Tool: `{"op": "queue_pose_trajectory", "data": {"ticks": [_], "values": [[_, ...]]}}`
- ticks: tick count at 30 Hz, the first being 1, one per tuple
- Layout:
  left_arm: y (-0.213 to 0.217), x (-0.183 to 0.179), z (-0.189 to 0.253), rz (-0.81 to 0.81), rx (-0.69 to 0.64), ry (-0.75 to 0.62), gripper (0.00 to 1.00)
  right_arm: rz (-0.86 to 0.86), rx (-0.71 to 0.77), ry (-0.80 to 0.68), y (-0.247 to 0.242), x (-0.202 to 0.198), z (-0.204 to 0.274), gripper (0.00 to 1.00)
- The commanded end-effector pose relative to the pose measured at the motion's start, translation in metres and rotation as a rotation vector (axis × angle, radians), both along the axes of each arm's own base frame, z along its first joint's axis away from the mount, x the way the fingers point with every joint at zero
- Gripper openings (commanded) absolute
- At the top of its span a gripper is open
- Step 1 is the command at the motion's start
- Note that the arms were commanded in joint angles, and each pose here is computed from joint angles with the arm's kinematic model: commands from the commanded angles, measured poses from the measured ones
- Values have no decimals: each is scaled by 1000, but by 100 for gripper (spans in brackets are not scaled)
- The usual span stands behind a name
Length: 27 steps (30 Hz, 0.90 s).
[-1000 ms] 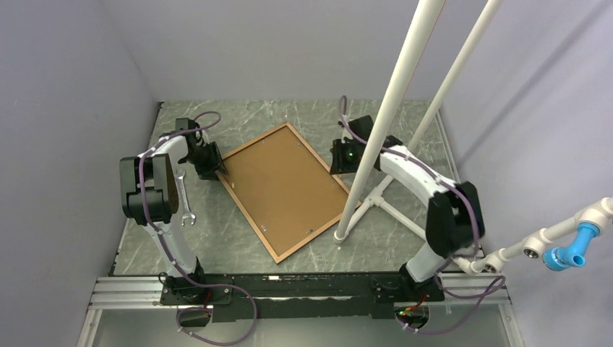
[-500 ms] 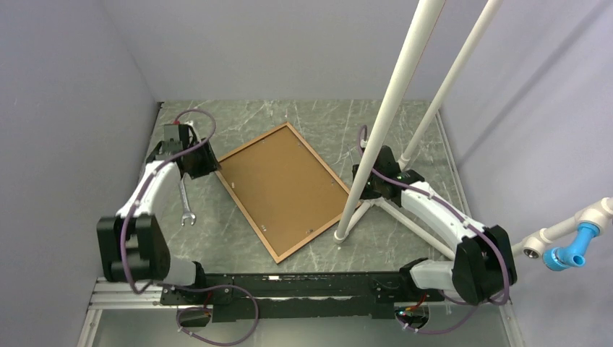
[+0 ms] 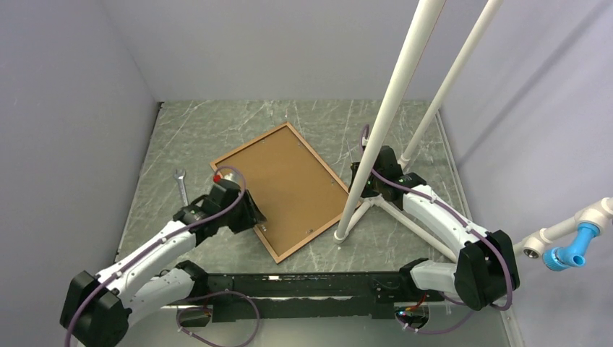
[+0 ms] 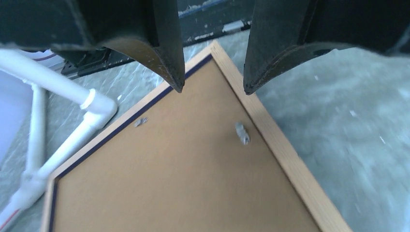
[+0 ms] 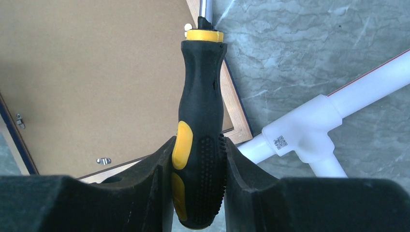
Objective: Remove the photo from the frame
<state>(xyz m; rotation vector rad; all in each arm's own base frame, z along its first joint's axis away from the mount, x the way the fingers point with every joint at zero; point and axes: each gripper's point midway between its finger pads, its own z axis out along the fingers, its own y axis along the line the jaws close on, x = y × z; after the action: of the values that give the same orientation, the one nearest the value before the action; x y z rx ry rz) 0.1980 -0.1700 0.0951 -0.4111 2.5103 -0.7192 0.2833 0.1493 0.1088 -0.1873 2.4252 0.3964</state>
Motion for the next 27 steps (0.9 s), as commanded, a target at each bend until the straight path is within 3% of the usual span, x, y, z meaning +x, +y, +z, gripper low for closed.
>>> {"op": "queue_pose_trajectory", "data": {"ticks": [1, 9, 20, 24, 27], "values": [[-12, -23, -17, 181, -2, 146, 51, 4, 51, -67, 7, 9, 15, 0], [-17, -50, -30, 259, 249, 273, 51, 0, 45, -65, 6, 8, 15, 0], [-35, -49, -70, 180, 316, 334, 47, 1, 38, -56, 5, 6, 14, 0], [-25, -46, -82, 136, 386, 348, 28, 0, 34, -52, 4, 7, 14, 0], [-18, -36, -92, -16, 393, 376, 0, -1, 32, -51, 4, 7, 13, 0]]}}
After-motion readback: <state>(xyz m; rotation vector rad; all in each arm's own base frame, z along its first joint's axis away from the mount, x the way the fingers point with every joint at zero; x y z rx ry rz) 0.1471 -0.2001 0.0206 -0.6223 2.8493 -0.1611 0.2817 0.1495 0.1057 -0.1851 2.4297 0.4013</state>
